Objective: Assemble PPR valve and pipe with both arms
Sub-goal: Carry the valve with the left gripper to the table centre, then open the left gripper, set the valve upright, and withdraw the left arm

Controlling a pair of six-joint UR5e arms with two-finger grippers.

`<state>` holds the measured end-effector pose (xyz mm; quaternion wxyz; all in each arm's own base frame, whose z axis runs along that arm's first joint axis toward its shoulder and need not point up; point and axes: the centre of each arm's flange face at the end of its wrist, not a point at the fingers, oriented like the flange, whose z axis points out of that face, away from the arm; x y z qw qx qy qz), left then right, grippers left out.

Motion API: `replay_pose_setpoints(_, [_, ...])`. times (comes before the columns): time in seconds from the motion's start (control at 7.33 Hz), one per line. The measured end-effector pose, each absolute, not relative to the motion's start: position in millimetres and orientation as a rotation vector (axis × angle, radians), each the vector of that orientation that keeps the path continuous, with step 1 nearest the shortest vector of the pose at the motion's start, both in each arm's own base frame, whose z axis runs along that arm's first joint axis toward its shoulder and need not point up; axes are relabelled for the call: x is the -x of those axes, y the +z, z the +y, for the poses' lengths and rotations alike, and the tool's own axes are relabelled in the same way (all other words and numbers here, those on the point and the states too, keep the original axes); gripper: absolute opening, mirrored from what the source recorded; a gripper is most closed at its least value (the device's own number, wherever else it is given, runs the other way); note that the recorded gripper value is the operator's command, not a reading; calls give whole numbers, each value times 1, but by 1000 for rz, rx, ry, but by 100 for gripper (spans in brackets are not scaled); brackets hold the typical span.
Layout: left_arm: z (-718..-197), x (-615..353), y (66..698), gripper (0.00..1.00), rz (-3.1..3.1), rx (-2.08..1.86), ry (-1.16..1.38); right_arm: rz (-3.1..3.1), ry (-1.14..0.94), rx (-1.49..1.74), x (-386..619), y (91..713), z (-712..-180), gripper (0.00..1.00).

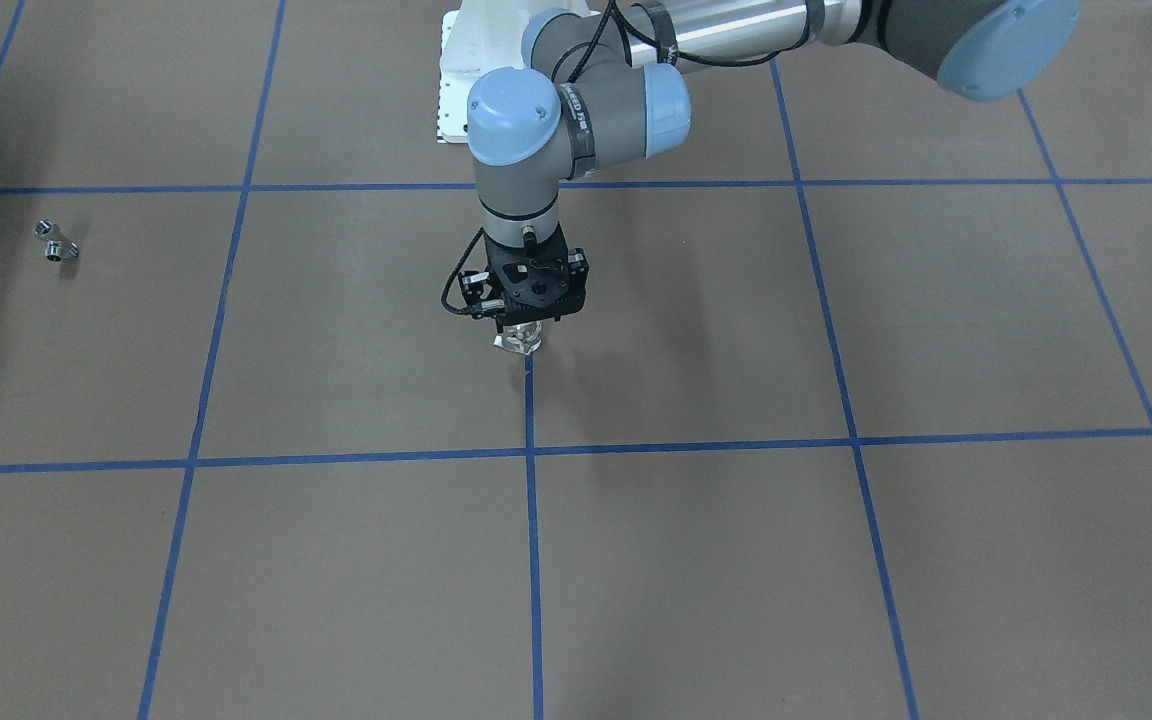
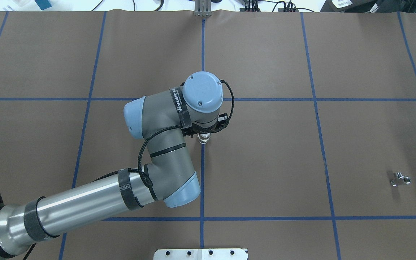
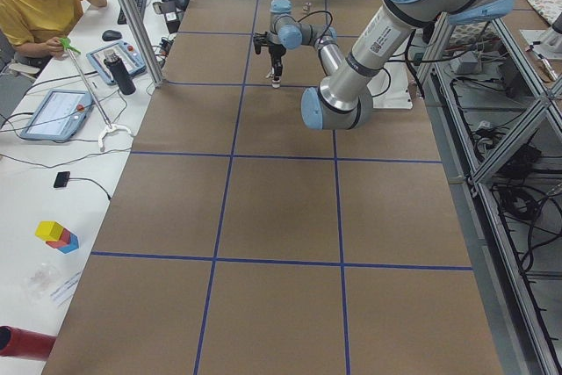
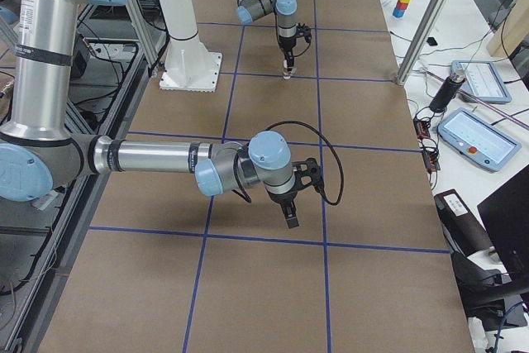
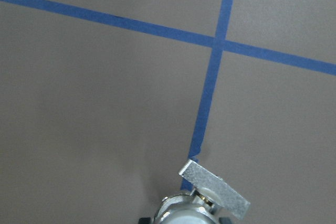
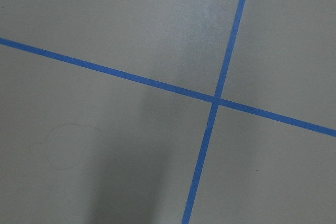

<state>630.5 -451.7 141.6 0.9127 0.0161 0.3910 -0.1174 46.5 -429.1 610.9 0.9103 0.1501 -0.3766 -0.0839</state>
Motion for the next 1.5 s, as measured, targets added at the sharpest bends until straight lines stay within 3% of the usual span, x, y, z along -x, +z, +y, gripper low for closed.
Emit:
replay_pose_setpoints(0.41, [-450, -628, 133, 99, 838, -64, -225, -777, -173, -308, -47, 612, -429, 100])
replay_pose_setpoints(0.82, [-452, -543, 130, 99, 839, -131, -140, -777, -175, -311, -46, 611, -429, 100])
replay_pose_setpoints(1.09, [-453, -438, 176, 99, 793, -183, -4, -782, -175, -309, -43, 608, -430, 100])
replay_pose_setpoints(1.5, [-491, -236, 302, 100, 694, -250, 244, -819, -127, -276, -12, 578, -431, 100])
